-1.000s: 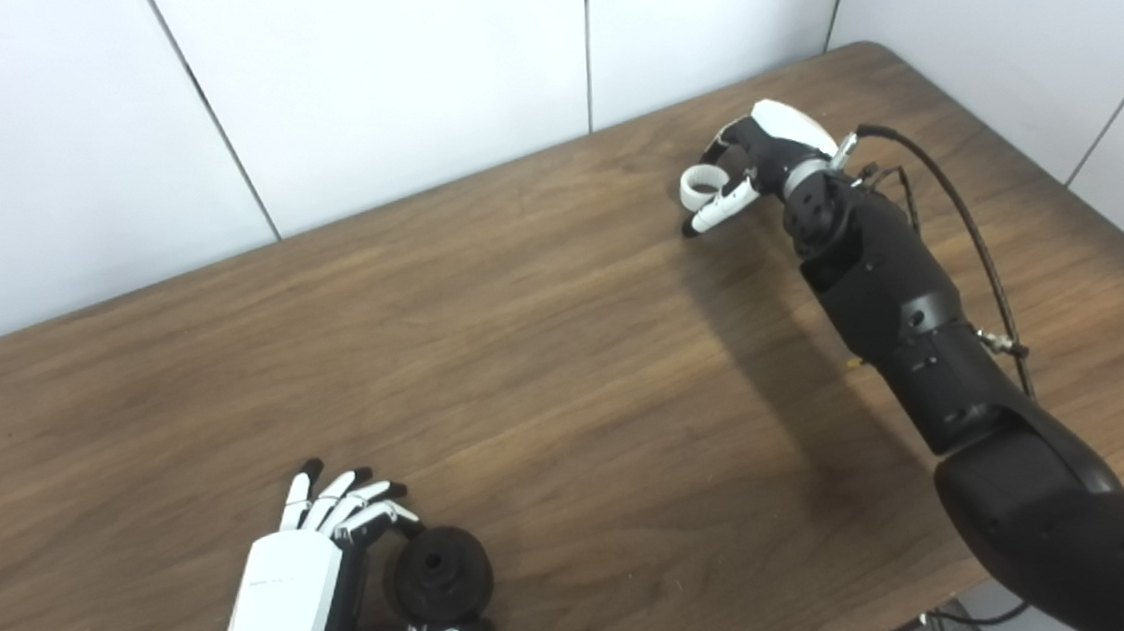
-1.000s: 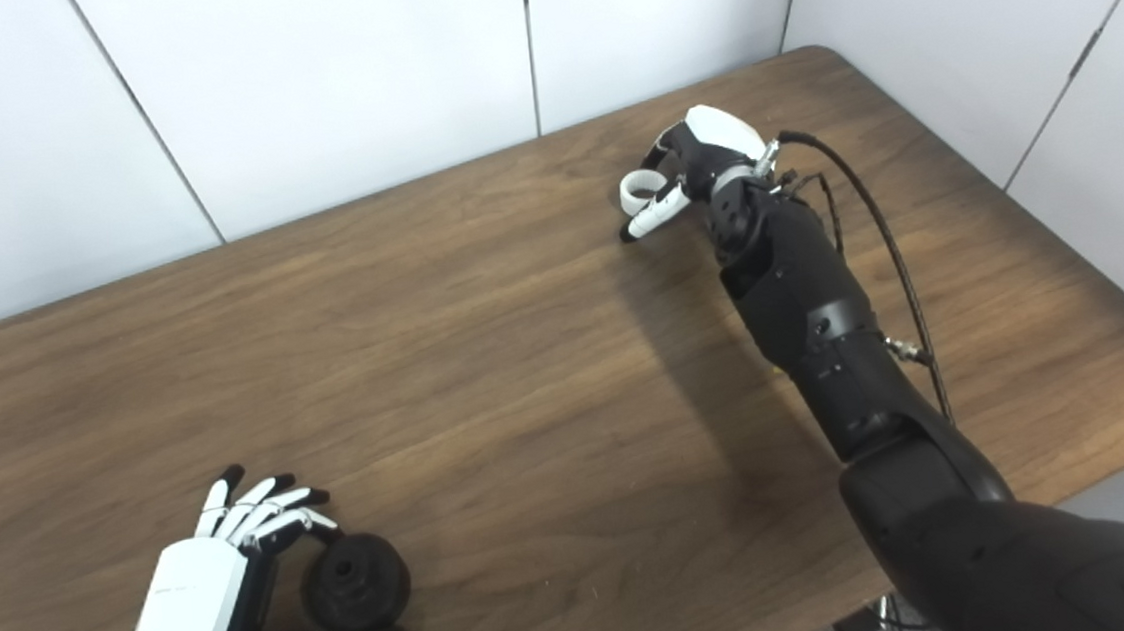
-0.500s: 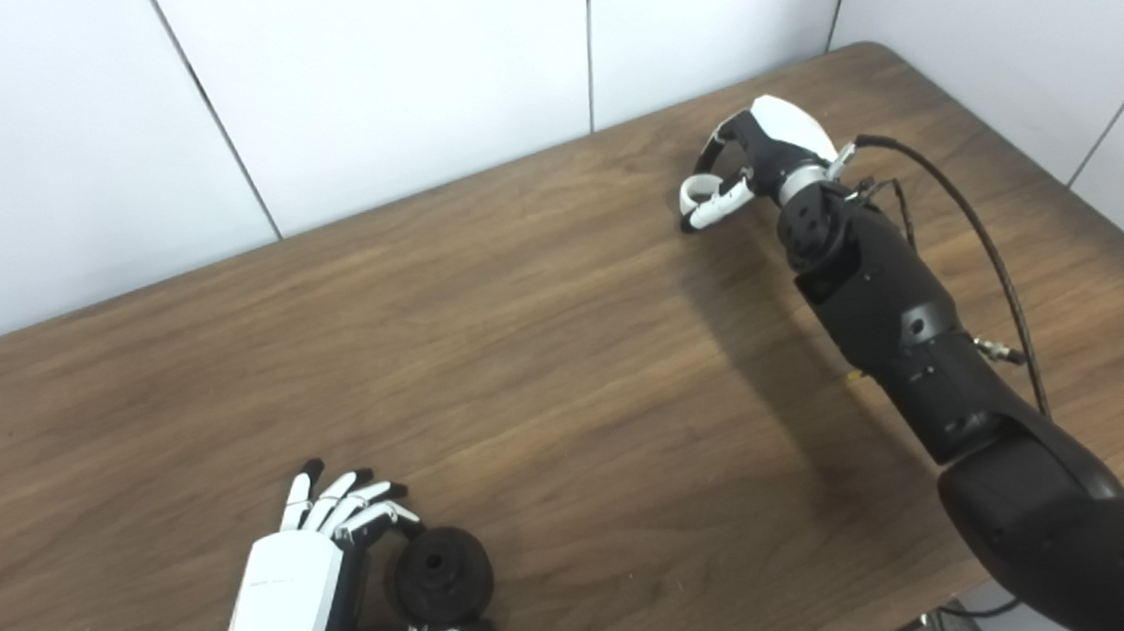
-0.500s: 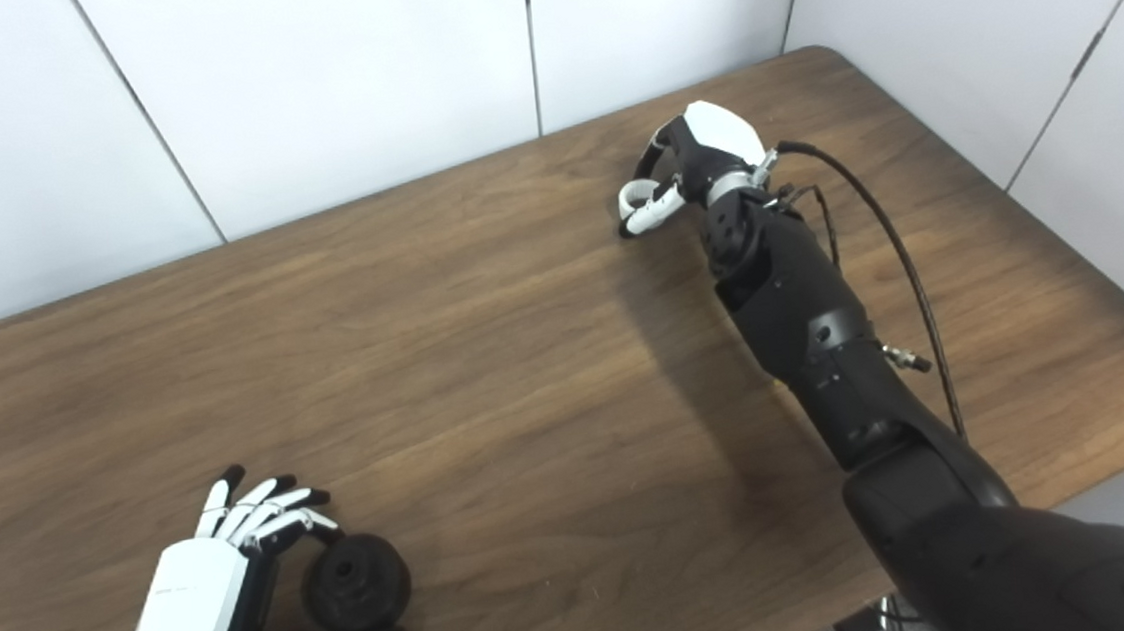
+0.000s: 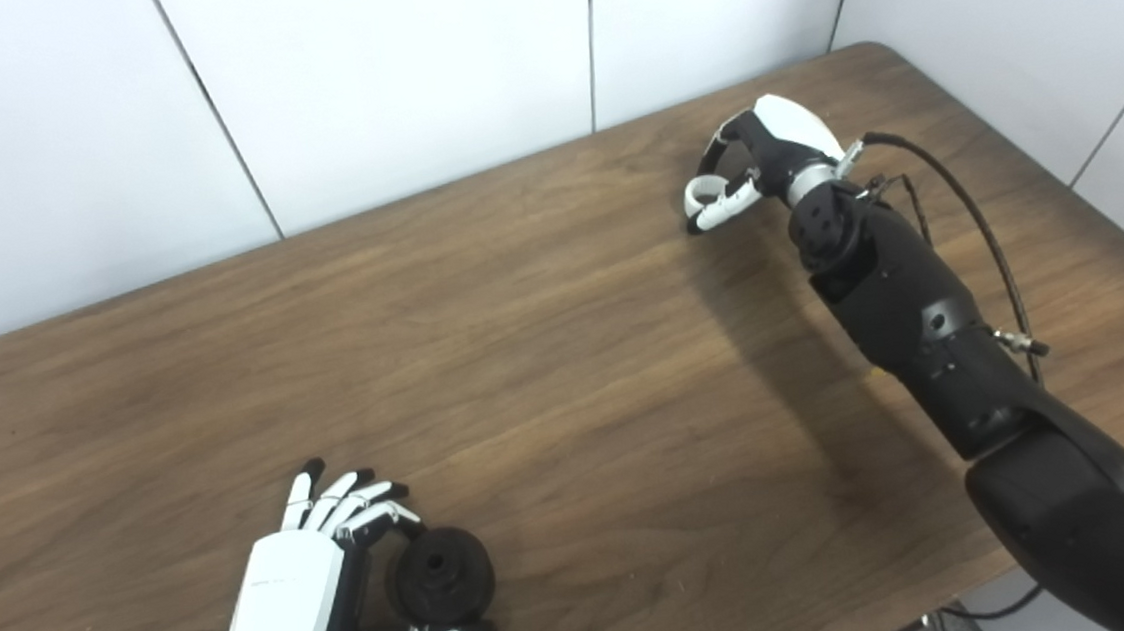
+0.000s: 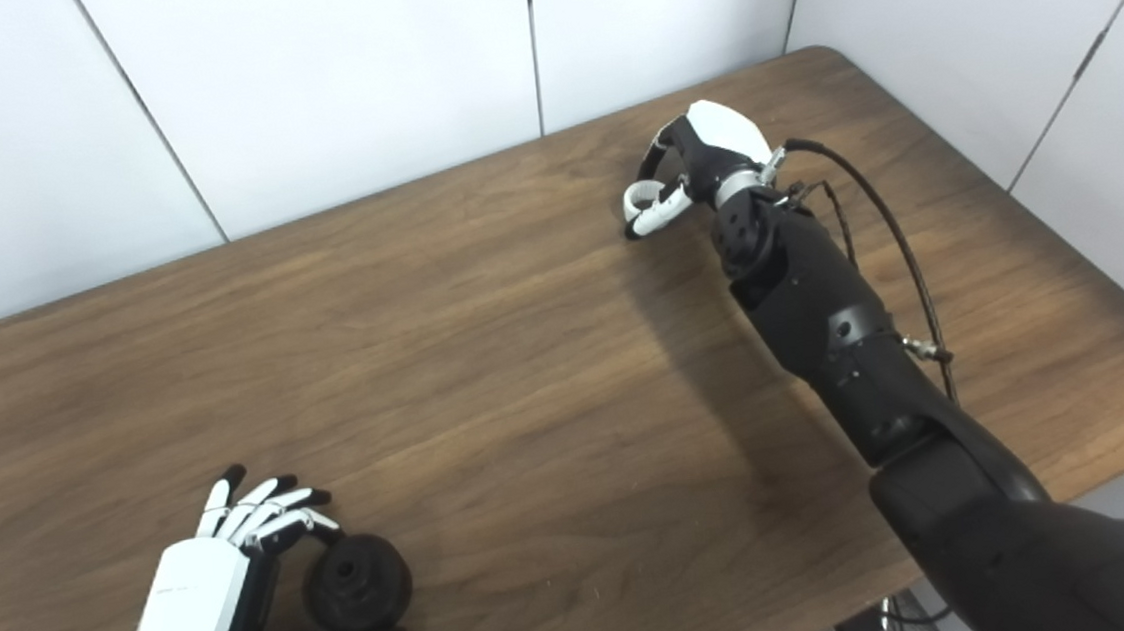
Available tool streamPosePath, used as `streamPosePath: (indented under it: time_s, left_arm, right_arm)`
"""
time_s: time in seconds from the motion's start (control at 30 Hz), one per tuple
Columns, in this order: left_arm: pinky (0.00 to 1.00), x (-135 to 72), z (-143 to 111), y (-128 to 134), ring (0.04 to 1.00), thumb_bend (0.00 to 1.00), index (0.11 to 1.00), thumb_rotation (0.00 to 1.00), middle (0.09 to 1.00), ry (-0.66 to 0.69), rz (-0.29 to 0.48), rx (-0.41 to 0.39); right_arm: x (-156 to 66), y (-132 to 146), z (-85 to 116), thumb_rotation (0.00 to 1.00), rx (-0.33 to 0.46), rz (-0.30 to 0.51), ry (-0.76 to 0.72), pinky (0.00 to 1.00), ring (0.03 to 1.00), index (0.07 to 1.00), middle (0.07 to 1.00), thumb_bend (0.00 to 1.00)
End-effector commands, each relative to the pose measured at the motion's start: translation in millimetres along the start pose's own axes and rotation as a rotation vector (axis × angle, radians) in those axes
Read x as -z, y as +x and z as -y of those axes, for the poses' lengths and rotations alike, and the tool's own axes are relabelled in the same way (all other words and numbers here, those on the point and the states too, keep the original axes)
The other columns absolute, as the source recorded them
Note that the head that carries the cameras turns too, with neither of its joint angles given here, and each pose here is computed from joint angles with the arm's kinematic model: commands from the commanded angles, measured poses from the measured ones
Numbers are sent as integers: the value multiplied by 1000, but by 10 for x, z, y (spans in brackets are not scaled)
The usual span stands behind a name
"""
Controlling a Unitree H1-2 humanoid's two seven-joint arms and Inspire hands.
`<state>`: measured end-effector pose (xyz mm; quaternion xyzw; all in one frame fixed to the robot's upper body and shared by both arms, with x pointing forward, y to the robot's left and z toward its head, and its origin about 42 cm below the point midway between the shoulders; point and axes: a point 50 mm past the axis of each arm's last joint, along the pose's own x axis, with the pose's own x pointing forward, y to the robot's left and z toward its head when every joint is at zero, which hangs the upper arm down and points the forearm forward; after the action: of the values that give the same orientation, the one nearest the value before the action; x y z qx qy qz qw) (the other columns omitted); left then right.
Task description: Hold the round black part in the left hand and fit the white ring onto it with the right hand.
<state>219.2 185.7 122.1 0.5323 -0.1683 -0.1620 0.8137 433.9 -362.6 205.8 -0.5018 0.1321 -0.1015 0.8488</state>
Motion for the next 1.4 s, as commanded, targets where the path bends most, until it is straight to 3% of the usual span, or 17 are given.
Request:
streamPosePath:
  time_s: [0.0,0.27,0.57,0.7,0.8,0.97,1.37]
  left_arm:
    - [1000,-14,-20,-14,866,523,484,50,763,20,0,-6]
    - [1000,-38,-1,7,862,523,484,51,757,25,2,-6]
    - [1000,-80,43,37,863,524,484,52,757,34,5,3]
    - [1000,-121,57,57,864,524,484,53,756,37,7,4]
    - [1000,-155,77,76,866,524,484,53,756,37,8,7]
    - [1000,-207,104,112,866,524,484,54,759,44,9,3]
    - [1000,-352,158,212,884,524,485,54,771,49,7,10]
  right_arm:
    - [-67,10,214,128,58,34,-2,1000,1000,486,874,522]
    - [-157,-138,265,129,88,147,22,1000,997,487,862,522]
    - [-403,-364,321,132,70,284,8,1000,988,485,846,523]
    - [-586,-557,336,133,28,341,6,944,982,485,850,524]
    - [-693,-709,311,134,-5,404,-2,985,980,484,841,524]
    - [-865,-986,216,133,-81,502,-2,845,964,484,845,524]
    - [-1152,-1530,61,136,-257,671,-21,932,957,483,829,525]
